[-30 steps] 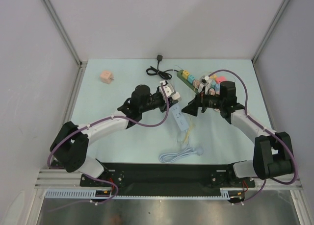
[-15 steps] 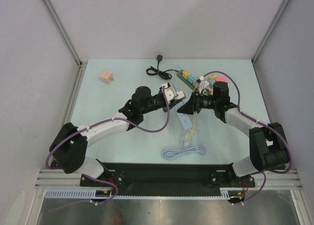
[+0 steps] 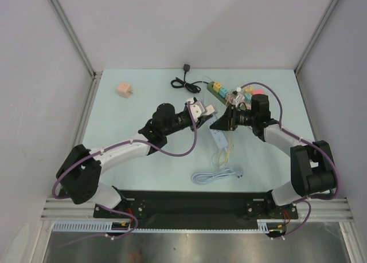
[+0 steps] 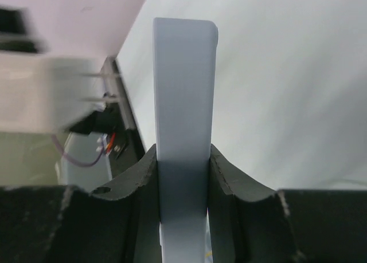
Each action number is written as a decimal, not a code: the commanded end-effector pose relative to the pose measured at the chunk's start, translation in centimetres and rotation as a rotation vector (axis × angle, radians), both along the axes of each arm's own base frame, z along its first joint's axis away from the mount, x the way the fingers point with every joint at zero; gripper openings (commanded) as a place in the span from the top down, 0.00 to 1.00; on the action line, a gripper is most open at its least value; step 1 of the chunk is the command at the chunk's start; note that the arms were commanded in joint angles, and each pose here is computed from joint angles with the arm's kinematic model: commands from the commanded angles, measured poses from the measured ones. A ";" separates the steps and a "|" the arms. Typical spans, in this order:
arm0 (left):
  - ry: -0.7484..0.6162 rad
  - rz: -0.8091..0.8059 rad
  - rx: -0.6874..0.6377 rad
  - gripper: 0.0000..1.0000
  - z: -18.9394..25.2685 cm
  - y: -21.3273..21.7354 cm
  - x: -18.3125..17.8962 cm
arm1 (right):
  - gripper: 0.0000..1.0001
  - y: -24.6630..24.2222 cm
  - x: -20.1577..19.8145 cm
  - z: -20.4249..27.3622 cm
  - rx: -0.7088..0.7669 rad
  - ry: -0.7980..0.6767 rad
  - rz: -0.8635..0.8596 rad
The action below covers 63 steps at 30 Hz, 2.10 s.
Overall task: Pull the plug off the socket
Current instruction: Remove the plug from the socket, then place the plug at the center of the board.
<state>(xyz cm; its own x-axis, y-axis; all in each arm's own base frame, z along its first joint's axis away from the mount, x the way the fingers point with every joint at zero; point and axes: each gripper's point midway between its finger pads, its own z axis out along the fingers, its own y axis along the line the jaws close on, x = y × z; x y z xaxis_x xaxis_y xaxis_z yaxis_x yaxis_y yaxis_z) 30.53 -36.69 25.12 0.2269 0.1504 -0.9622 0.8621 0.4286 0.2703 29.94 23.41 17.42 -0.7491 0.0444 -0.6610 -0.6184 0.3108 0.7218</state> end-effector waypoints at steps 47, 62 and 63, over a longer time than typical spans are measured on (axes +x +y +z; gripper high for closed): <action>0.897 0.815 -1.182 1.00 -10.5 33.8 18.5 | 1.00 -3.5 2.3 1.6 -0.080 -0.231 -0.057; 1.024 1.181 -1.223 0.98 -17.6 41.4 21.8 | 1.00 -4.0 2.6 1.6 -0.082 -0.232 -0.067; 1.021 1.184 -1.222 0.96 -17.3 41.7 22.2 | 1.00 -3.9 2.6 1.7 -0.080 -0.232 -0.065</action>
